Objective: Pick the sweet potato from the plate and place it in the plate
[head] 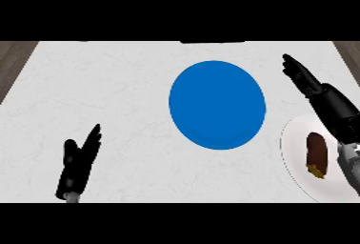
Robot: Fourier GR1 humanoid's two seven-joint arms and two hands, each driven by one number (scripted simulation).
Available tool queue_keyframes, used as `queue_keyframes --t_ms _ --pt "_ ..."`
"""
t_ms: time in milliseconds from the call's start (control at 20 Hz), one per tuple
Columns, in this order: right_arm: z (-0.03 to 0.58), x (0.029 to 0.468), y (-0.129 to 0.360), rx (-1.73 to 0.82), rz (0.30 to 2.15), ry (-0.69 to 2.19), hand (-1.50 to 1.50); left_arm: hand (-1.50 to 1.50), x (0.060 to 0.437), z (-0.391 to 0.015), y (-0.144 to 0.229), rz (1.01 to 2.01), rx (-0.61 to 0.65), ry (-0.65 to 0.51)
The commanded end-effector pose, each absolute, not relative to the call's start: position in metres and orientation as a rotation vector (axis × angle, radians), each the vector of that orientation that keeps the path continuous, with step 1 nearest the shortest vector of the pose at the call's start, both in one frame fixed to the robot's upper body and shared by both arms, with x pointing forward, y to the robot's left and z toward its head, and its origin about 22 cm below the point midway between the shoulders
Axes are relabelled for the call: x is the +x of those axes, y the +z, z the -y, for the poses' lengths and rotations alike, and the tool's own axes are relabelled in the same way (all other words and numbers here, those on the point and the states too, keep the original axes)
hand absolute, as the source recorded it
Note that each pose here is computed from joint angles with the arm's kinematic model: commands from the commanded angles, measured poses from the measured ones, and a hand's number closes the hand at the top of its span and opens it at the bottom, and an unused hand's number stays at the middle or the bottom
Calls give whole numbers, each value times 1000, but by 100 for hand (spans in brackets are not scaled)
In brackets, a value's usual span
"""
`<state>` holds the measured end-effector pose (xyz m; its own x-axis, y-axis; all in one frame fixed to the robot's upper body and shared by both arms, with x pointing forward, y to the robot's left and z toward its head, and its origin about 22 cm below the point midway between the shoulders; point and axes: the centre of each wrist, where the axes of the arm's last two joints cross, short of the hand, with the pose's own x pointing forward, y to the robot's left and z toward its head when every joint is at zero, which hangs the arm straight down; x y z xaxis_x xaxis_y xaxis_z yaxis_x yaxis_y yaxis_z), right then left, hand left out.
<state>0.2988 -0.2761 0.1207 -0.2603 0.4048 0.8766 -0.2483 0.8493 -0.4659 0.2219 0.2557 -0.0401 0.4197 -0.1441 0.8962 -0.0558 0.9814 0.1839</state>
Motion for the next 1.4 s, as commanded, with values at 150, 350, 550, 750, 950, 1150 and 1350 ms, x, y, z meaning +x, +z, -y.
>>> queue_keyframes --t_ms 150,350,550,750,950,1150,1350 --pt "293 316 93 -316 1649 5 -150 0 261 -268 14 1420 267 -151" --pt "352 297 88 -853 1338 717 150 0 273 -253 37 1536 242 -204" --pt "292 287 8 -820 1323 35 -150 0 285 -256 44 1560 246 -203" --pt "246 267 -27 -905 1353 165 -150 0 299 -263 57 1555 206 -222" --pt "264 265 -13 -1112 1323 260 -150 0 294 -258 35 1554 235 -197" --pt "259 257 32 -1203 1359 277 -150 0 303 -251 43 1545 239 -213" --pt "262 260 72 -1226 1096 410 -150 0 296 -267 42 1557 246 -217"
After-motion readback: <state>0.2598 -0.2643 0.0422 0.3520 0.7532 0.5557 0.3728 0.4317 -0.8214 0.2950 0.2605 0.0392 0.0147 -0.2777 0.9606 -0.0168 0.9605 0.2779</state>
